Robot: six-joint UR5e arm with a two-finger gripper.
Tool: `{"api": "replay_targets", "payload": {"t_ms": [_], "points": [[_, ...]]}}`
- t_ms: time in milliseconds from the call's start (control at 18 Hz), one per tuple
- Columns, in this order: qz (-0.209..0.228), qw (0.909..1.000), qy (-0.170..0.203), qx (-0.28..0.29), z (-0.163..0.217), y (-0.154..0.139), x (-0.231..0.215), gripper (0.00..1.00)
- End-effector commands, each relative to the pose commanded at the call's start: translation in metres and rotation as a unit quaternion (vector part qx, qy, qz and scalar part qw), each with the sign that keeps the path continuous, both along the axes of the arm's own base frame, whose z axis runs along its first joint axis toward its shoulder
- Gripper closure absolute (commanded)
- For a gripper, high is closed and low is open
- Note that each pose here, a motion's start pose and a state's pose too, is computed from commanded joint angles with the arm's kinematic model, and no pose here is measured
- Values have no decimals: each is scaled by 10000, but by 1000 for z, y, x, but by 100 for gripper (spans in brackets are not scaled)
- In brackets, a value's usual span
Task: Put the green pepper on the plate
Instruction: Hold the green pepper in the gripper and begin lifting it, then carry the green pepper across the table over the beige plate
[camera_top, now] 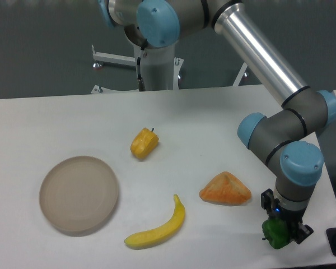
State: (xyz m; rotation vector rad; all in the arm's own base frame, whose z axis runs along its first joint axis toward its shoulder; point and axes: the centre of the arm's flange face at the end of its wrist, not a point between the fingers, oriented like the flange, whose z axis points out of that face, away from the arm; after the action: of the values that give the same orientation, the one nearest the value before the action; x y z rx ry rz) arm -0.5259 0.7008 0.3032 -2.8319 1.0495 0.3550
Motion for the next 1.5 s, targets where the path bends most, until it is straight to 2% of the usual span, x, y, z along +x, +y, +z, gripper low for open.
{"api": "replay_targets", "payload": {"t_ms": [333, 500, 667, 889, 1222, 1500], "points": [[128, 9999, -47, -6, 3, 2, 9, 42], [423, 9987, -267, 77, 14, 1, 22, 42], [533, 9976, -413, 140, 30, 2, 48, 42], [1060, 9914, -735, 221, 55, 4, 95, 42], [1446, 9843, -1005, 147, 84, 4, 188, 42], [1960, 9724, -1265, 9, 82, 17, 308, 42]]}}
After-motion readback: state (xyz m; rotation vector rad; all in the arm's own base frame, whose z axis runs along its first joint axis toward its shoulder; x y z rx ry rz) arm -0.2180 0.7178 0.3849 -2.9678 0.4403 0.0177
